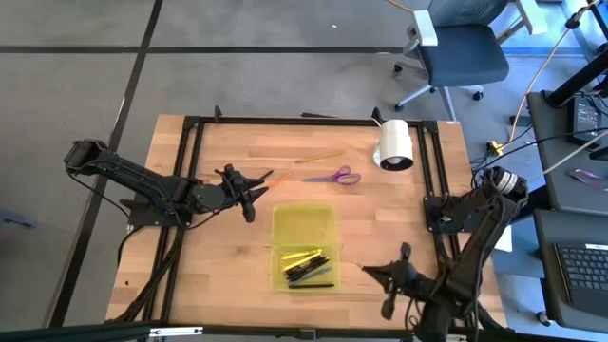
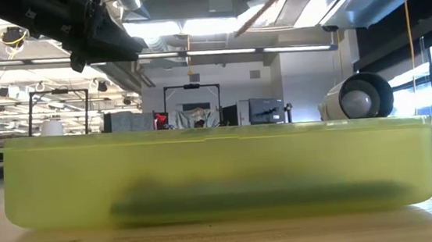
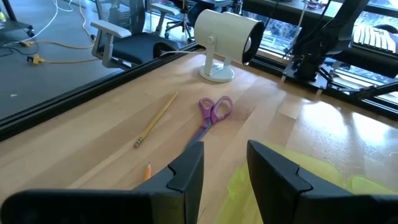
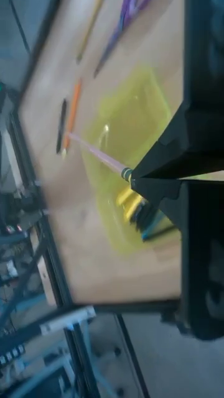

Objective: Pick & place school supplies into a supply box
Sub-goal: Put the pink pencil into the yellow supply box

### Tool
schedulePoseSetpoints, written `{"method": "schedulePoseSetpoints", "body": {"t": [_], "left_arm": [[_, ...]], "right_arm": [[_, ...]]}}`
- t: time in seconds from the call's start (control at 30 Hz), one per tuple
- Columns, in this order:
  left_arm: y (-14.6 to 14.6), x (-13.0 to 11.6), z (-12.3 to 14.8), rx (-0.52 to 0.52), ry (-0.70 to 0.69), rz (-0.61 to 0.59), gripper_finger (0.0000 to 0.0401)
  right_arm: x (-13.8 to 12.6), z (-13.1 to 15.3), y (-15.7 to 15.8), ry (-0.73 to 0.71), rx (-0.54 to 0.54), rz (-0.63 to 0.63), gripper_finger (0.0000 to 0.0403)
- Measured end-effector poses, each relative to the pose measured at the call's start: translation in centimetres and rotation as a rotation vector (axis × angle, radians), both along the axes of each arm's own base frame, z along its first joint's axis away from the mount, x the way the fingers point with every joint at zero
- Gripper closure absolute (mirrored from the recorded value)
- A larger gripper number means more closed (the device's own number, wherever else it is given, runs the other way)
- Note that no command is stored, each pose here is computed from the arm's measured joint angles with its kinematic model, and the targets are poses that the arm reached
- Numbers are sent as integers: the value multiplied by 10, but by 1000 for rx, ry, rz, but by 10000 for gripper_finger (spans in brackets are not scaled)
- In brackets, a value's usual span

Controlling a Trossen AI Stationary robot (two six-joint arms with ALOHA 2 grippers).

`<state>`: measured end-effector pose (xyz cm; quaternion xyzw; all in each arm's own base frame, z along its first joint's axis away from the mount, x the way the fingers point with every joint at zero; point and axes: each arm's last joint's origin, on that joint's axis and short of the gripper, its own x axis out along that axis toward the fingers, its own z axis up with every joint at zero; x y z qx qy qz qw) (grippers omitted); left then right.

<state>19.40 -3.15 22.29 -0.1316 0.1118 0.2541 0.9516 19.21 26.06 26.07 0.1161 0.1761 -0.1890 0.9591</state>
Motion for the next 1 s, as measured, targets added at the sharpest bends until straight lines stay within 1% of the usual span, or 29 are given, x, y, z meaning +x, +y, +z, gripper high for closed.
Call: {"method": "schedulePoseSetpoints", "body": {"t": [0.1, 0.23, 0.33, 0.43, 0.5, 0.67, 0.83, 1.0], "left_arm": [[0, 0, 0, 0, 0, -1, 285], [0, 0, 0, -5, 1, -12, 285], [-1, 1, 0, -18, 5, -47, 285], [-3, 1, -1, -38, 11, -100, 285], [-4, 1, -1, -52, 15, -136, 285], [-5, 1, -2, -70, 31, -187, 285], [-6, 1, -3, -75, 35, -200, 285], [-6, 1, -3, -75, 34, -200, 285]], "right_arm": [[17, 5, 4, 28, 48, 81, 400], [37, 7, 6, 24, 97, 210, 400], [47, 1, 1, 56, 154, 275, 400], [55, -8, -7, 130, 240, 323, 400], [59, -16, -12, 165, 277, 355, 400], [72, -32, -27, 184, 350, 450, 400], [83, -46, -45, 180, 362, 488, 400], [88, -58, -61, 236, 367, 514, 400]]}}
